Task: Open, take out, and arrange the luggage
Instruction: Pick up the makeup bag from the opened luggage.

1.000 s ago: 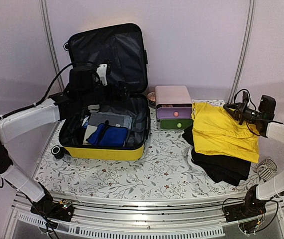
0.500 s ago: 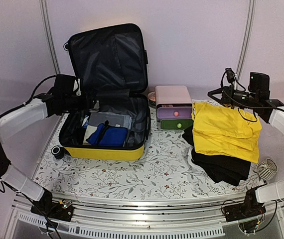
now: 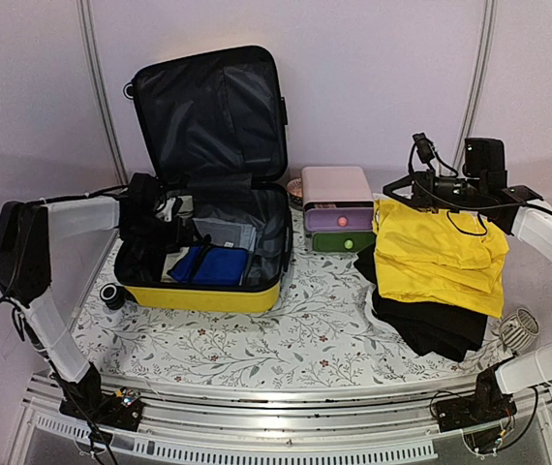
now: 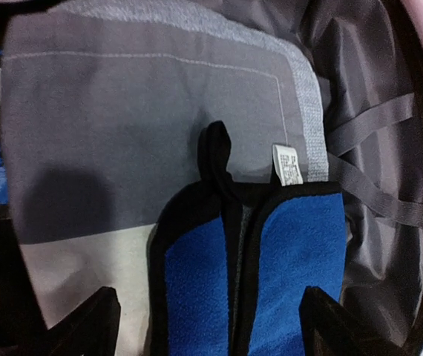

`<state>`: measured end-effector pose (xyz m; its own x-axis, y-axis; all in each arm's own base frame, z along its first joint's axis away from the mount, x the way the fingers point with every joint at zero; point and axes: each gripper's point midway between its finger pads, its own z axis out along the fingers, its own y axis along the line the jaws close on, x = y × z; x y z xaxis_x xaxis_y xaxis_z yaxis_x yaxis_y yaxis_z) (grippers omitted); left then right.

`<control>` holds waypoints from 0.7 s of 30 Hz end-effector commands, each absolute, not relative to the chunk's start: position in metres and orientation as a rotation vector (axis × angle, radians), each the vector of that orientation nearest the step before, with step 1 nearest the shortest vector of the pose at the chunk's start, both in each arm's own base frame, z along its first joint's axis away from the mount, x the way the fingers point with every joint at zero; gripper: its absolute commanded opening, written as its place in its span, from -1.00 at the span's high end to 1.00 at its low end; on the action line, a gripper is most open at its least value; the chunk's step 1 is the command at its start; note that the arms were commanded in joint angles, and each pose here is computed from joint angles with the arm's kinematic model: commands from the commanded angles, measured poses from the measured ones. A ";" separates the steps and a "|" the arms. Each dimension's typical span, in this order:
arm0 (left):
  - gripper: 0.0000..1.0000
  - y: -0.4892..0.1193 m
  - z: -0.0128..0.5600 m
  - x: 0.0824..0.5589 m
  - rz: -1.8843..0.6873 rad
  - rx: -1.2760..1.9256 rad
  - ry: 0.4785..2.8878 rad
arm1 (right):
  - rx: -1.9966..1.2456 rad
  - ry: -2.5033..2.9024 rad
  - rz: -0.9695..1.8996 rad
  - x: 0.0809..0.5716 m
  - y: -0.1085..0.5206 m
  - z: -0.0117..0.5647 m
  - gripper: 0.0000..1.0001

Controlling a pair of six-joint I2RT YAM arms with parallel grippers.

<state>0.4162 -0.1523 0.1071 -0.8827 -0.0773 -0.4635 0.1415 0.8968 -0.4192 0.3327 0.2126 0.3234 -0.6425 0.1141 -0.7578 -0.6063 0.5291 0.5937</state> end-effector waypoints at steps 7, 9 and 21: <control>-0.25 -0.181 0.086 0.411 -0.882 0.122 2.657 | -0.439 1.958 1.199 0.338 0.221 0.326 0.78; -0.06 -0.188 0.087 0.413 -0.941 0.141 2.637 | -0.437 1.960 1.198 0.339 0.221 0.325 0.79; 1.00 -0.154 0.138 0.458 -0.944 0.029 2.386 | -0.431 1.972 1.205 0.340 0.222 0.320 0.79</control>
<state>0.4295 -0.1754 0.0883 -0.9287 -0.0813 -0.3617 0.1680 0.7773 -0.6062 0.3392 0.2184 0.3136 -0.6606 0.1024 -0.7437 -0.6059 0.5122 0.6088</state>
